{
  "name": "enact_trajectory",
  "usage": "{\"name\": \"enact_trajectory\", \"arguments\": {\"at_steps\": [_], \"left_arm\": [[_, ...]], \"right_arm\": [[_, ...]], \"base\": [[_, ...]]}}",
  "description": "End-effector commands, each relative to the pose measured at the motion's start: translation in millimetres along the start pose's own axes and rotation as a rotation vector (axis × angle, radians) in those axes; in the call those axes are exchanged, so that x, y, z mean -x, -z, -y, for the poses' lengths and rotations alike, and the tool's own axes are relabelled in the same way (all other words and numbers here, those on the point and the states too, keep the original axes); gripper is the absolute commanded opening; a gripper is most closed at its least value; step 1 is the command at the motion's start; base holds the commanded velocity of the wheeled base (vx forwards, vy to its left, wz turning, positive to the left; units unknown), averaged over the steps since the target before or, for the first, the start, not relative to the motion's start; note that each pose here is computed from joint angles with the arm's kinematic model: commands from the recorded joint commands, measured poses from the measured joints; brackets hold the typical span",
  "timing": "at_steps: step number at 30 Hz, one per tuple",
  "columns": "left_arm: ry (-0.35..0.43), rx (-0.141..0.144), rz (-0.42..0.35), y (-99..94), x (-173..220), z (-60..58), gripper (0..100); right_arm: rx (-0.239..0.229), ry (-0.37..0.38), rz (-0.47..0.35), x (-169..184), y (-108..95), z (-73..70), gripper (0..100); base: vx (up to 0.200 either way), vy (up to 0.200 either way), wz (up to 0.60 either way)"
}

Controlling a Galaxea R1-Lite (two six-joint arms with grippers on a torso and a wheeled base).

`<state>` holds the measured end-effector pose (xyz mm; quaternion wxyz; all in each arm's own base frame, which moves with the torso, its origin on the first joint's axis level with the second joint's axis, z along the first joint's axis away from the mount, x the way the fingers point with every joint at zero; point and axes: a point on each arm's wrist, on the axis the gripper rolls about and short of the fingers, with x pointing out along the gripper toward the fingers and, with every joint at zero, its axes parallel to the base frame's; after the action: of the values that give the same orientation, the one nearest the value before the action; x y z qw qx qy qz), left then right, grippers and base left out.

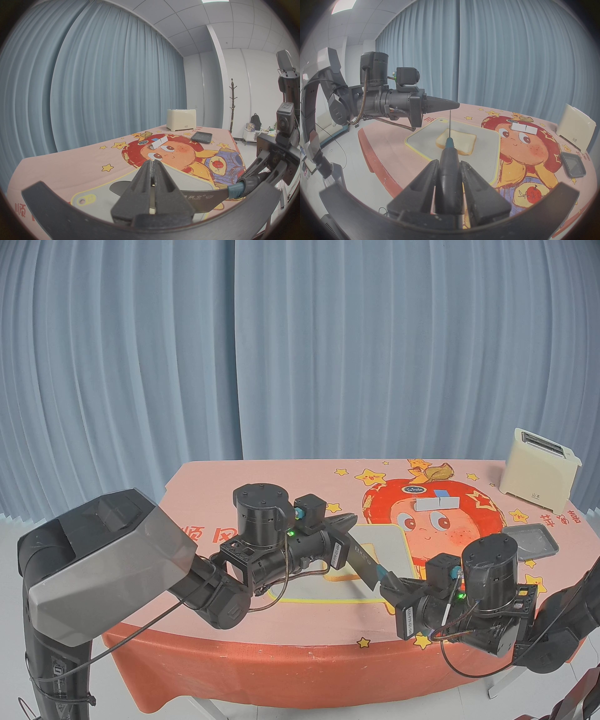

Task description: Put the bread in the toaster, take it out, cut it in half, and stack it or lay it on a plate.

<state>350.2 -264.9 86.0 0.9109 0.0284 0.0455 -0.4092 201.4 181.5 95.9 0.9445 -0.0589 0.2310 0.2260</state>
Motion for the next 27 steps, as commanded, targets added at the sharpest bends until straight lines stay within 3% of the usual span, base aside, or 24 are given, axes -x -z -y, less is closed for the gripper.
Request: {"name": "enact_trajectory", "arguments": {"at_steps": [1, 13, 27], "left_arm": [[0.001, 0.001, -0.005, 3.4, -2.2, 0.1, 0], [0.014, 0.004, -0.014, 17.4, -11.0, 5.0, 0], [0.012, 0.004, -0.014, 18.3, -12.1, 4.8, 0]], "right_arm": [[-0.005, 0.005, 0.009, -0.8, -2.9, 1.5, 0], [-0.007, 0.016, -0.003, -2.1, -0.7, 4.4, 0], [0.000, 0.008, -0.012, -2.8, 1.8, 1.5, 0]], "base": [[0.000, 0.000, 0.00], [0.000, 0.000, 0.00], [0.000, 0.000, 0.00]]}}
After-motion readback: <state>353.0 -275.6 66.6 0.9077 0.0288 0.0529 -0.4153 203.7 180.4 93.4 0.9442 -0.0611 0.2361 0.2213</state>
